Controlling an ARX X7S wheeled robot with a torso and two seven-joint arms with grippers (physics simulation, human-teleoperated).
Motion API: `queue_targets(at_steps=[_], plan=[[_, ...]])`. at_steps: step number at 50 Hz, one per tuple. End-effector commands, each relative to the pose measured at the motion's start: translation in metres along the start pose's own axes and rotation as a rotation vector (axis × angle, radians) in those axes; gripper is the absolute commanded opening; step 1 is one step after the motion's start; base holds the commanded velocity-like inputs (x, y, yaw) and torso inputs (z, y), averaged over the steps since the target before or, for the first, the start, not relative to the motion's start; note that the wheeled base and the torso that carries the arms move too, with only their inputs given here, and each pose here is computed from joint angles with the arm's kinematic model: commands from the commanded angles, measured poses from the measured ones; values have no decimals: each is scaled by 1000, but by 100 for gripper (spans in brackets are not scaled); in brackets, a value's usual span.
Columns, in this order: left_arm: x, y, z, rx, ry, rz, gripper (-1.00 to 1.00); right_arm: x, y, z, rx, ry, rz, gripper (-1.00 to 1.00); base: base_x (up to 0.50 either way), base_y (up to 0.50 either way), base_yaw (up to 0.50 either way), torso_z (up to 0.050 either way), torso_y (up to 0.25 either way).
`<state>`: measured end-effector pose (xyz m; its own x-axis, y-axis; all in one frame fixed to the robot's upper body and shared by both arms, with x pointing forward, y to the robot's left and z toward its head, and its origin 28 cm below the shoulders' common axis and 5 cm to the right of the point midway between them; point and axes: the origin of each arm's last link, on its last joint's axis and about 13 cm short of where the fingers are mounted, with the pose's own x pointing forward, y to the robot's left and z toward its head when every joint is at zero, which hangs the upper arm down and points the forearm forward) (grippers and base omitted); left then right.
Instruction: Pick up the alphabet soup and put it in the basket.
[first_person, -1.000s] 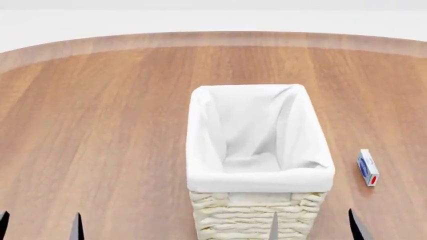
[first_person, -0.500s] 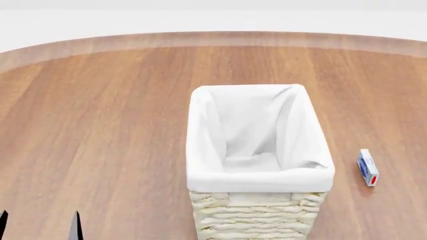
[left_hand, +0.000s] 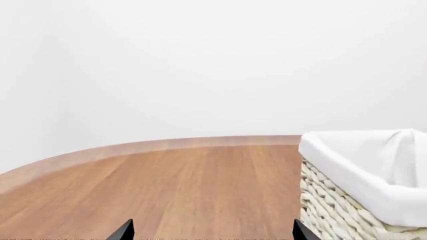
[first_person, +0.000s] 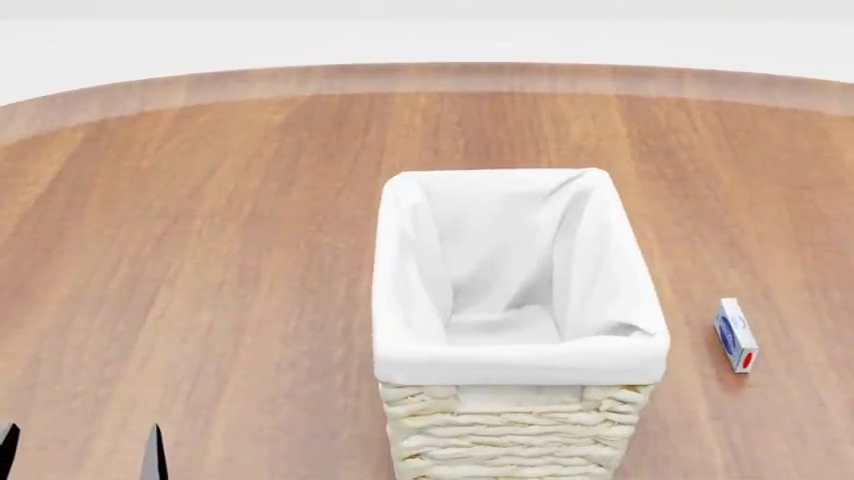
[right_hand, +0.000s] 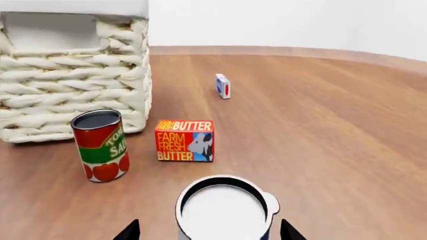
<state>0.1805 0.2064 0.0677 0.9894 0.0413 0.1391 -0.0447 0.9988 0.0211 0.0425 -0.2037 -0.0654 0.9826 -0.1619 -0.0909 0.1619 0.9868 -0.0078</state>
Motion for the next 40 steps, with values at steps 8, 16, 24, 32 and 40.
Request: queue_targets(at_steps=[8, 16, 24, 32, 40], plan=[[1, 0, -1, -1, 5, 0, 100, -8, 4, -20, 20, 32, -16, 100, 0, 0, 0, 0, 0], [1, 0, -1, -1, 5, 0, 100, -6, 5, -18, 21, 26, -15, 100, 0, 0, 0, 0, 0], [1, 0, -2, -2, 8, 0, 100, -4, 3, -18, 16, 26, -28, 100, 0, 0, 0, 0, 0], [1, 0, -2, -2, 10, -3, 100, 2, 0, -18, 14, 14, -55, 100, 0, 0, 0, 0, 0], [1, 0, -1, -3, 12, -2, 100, 10, -5, -22, 15, 14, -95, 100, 0, 0, 0, 0, 0]])
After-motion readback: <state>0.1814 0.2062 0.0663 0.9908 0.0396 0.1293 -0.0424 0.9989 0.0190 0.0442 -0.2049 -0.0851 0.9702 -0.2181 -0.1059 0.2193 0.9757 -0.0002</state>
